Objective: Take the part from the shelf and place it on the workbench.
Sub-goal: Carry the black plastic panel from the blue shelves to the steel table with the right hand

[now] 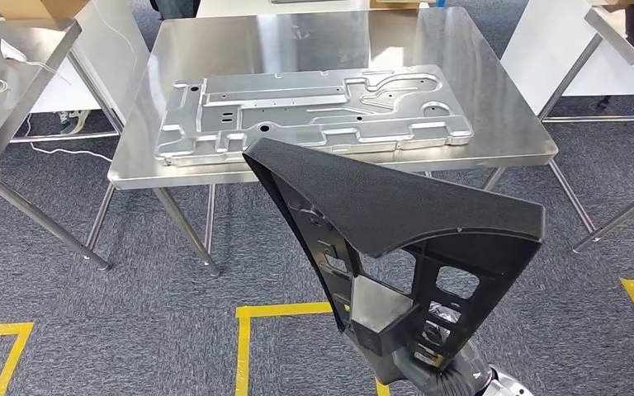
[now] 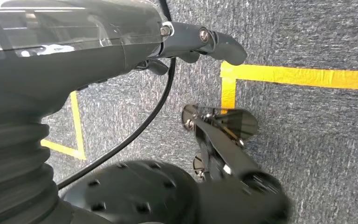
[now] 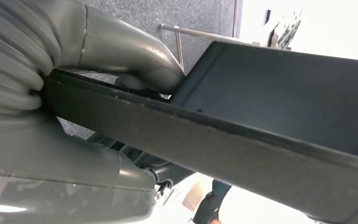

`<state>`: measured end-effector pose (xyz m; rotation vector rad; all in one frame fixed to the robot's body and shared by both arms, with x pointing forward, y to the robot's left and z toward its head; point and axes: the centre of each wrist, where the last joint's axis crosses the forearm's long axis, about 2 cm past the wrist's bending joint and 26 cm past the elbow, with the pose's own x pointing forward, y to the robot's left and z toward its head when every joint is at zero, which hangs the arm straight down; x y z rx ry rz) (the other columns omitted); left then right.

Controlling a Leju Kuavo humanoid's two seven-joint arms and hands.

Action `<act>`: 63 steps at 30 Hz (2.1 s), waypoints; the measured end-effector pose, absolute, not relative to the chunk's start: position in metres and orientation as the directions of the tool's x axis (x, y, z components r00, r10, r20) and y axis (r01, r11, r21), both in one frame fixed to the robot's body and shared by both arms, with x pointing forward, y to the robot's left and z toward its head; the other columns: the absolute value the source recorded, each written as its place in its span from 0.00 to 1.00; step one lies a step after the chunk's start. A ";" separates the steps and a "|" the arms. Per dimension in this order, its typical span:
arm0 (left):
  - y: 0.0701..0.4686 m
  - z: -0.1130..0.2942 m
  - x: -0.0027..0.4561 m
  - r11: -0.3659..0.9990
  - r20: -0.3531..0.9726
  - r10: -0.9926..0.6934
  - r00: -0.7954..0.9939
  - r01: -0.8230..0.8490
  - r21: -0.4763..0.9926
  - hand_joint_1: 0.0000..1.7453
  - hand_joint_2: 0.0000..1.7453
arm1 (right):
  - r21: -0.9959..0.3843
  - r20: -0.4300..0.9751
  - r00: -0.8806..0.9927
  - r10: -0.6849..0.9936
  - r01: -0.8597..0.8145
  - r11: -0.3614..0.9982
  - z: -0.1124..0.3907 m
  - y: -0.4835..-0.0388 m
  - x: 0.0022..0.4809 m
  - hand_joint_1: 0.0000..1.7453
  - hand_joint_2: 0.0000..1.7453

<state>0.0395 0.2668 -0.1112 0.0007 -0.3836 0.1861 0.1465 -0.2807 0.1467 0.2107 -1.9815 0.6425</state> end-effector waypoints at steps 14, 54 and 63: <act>0.270 -0.111 0.041 0.987 0.379 0.156 0.912 -0.159 -0.024 0.00 1.00 | -0.310 0.884 -0.454 0.113 -0.387 0.868 0.143 -0.289 0.136 1.00 1.00; 0.270 -0.111 0.042 0.989 0.382 0.144 0.913 -0.147 -0.021 0.00 1.00 | -0.297 0.892 -0.440 0.107 -0.390 0.872 0.142 -0.289 0.131 1.00 1.00; 0.270 -0.111 0.040 0.989 0.378 0.143 0.915 -0.146 -0.020 0.00 1.00 | -0.286 0.894 -0.437 0.097 -0.392 0.874 0.141 -0.287 0.130 1.00 1.00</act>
